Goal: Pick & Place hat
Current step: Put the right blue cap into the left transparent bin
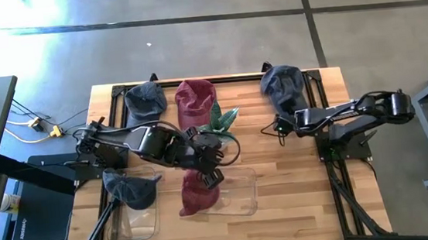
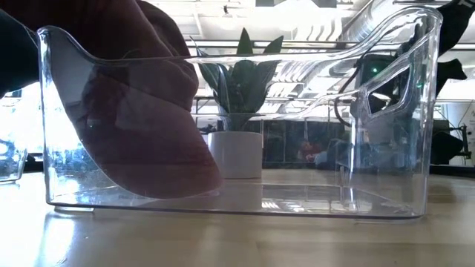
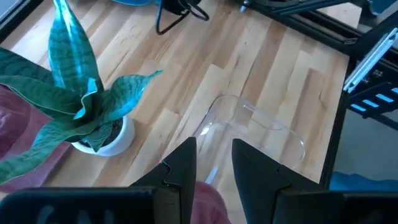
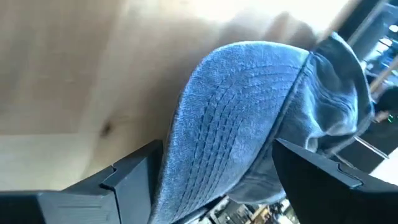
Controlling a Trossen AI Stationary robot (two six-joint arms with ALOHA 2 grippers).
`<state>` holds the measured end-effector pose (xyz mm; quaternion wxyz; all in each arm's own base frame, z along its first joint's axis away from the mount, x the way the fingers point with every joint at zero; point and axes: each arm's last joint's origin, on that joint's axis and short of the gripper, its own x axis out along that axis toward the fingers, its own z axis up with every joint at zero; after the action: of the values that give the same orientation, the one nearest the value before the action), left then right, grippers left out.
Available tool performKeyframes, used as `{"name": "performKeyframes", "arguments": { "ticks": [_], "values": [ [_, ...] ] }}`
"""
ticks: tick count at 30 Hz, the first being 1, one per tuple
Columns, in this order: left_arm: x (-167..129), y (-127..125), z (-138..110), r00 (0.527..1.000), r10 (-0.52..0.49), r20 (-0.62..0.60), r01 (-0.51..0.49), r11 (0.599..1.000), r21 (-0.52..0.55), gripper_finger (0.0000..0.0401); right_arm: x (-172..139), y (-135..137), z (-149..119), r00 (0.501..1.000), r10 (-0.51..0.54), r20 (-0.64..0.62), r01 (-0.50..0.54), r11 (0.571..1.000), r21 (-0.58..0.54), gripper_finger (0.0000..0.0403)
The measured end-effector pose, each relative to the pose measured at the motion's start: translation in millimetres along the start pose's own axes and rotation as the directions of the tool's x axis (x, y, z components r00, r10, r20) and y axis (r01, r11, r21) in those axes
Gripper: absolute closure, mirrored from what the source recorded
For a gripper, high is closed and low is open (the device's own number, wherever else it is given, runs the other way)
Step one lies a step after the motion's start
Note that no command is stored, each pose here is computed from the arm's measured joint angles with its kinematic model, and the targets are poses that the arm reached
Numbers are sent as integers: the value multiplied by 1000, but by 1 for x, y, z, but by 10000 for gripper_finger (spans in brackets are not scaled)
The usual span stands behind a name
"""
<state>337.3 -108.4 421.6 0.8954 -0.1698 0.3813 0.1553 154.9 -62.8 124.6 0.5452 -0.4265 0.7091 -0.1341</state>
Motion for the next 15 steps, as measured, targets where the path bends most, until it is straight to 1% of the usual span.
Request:
{"name": "performKeyframes", "arguments": {
  "ticks": [3,6,9,14,15],
  "values": [
    [0,-1,1,1000,-18,9,18,1000,-7,303,1,-1,-1,1000,1,-4,-1,1000,13,141],
    [0,-2,1,1000,-20,11,20,1000,-8,303,2,-3,-1,1000,-13,-10,13,1000,27,190],
    [0,-2,1,1000,-20,11,20,1000,-8,303,0,-8,0,999,-37,-20,38,998,47,252],
    [0,-2,3,999,-26,23,27,1000,-12,303,-14,-28,1,998,-61,15,58,989,137,373],
    [0,-2,3,999,-24,29,25,1000,-13,303,-20,-35,0,997,-68,25,63,985,159,386]
  ]
}}
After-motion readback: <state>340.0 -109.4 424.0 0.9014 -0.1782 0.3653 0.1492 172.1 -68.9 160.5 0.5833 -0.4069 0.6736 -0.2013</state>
